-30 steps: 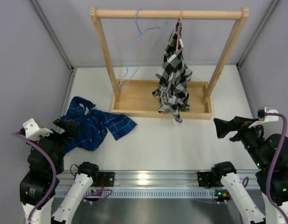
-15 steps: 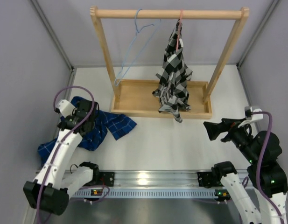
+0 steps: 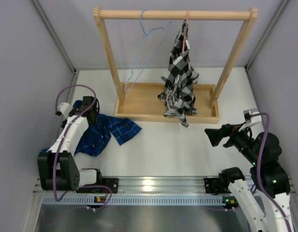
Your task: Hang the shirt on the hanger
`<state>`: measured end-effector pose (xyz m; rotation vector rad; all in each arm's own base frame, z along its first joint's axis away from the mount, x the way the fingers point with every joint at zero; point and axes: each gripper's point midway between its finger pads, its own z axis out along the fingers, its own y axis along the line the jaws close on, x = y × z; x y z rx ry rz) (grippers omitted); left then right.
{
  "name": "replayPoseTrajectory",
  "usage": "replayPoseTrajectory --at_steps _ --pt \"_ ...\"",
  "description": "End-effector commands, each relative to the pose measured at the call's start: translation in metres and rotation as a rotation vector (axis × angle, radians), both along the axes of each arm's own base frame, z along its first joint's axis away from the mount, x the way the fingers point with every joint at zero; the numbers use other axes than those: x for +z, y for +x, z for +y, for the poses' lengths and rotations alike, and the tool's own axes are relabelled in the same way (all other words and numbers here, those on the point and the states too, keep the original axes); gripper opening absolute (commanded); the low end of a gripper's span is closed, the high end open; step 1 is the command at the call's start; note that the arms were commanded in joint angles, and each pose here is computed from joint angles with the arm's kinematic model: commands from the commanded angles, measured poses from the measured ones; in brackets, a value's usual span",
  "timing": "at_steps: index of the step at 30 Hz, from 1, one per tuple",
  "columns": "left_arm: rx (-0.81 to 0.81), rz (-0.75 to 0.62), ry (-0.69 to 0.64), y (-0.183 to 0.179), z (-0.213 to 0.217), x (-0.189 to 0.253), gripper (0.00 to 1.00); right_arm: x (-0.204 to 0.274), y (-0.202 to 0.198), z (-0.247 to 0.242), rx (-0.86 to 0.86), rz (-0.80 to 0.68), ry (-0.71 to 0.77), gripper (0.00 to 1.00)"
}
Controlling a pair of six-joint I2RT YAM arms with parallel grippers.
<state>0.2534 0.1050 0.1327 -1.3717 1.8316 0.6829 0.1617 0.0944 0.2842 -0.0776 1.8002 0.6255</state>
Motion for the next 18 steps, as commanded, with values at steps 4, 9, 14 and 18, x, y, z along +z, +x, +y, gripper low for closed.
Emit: replayPoseTrajectory --at_steps 4,9,14,18 --pt "-0.058 -0.079 -0.047 0.03 -0.004 0.007 0.39 0.023 0.004 0.004 0.015 -0.08 0.029 1.0" --pt "-0.435 -0.282 -0.148 0.051 -0.051 0.069 0.0 0.02 0.008 0.007 0.023 -0.072 0.05 0.99" --pt "-1.063 -0.527 -0.255 0.032 -0.155 0.126 0.0 0.026 0.009 0.005 0.008 -0.086 0.045 0.99" --pt "-1.518 -0.558 -0.508 -0.019 -0.245 0.117 0.0 0.035 0.009 0.005 0.006 -0.109 0.06 1.0"
